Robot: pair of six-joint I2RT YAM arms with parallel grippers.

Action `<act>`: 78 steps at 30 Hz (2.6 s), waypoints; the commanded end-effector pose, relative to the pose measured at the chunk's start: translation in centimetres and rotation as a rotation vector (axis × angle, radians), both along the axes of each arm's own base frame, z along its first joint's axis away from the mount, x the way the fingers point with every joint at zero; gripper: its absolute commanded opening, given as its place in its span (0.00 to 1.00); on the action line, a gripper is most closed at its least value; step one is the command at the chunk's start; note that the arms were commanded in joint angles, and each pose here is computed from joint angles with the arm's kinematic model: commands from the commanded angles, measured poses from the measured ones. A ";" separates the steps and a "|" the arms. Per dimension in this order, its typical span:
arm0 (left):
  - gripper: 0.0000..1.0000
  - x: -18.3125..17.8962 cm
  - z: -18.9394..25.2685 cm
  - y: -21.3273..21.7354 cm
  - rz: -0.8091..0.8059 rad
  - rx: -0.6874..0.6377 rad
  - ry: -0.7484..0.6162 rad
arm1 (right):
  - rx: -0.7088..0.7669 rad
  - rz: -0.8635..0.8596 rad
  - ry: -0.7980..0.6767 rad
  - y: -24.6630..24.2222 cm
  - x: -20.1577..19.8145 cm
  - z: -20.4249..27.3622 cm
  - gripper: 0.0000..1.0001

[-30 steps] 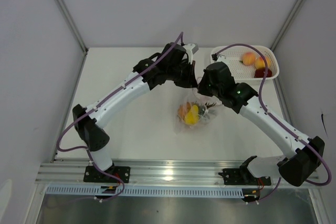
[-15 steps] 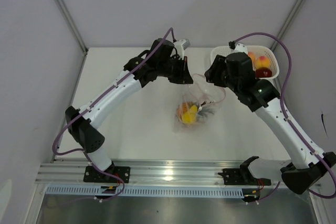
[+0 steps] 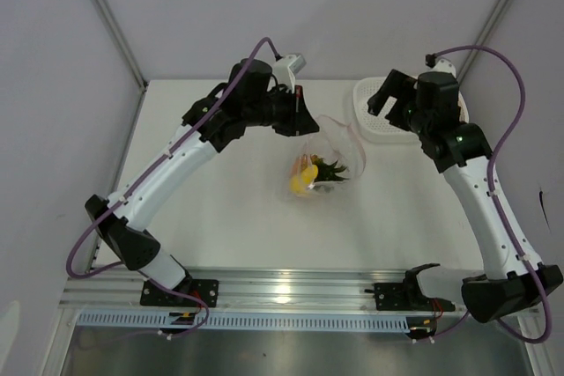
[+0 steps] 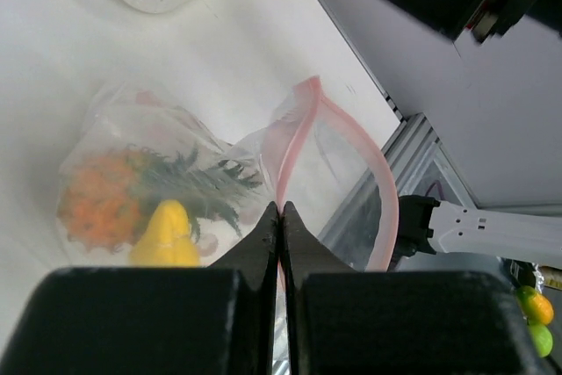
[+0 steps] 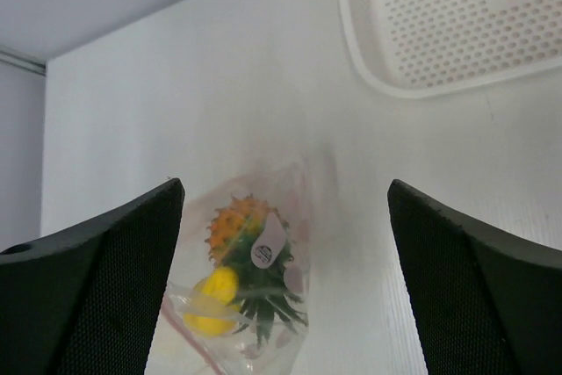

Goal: Place the food in the zip-top bag and seal the zipper
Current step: Adjust the zipper food storage bag at the center of the board, then pick up the fake fruit from the bin.

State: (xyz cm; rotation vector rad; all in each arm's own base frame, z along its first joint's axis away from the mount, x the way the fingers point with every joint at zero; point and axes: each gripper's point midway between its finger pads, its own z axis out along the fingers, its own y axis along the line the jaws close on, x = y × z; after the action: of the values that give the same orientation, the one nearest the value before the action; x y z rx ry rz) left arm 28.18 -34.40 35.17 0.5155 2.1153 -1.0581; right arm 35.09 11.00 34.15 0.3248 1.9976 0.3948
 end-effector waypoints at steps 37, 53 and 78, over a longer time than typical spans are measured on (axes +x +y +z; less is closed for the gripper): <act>0.01 2.3 -2.4 2.2 0.120 -0.031 -0.012 | -0.150 -0.359 0.211 -19.7 23.3 -13.7 0.99; 0.01 3.4 -1.1 1.5 0.101 -0.023 -0.055 | -0.314 -0.353 0.246 -19.5 28.9 -20.5 0.99; 0.00 3.8 -2.6 1.2 0.095 -0.012 -0.008 | -0.497 -0.371 0.299 -21.5 29.4 -25.6 0.89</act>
State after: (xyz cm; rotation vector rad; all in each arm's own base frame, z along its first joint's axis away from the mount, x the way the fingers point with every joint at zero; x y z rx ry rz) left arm 31.45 -33.03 30.71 0.3967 2.1630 -0.9956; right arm 62.80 -9.49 6.19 0.4392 2.2883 -0.3817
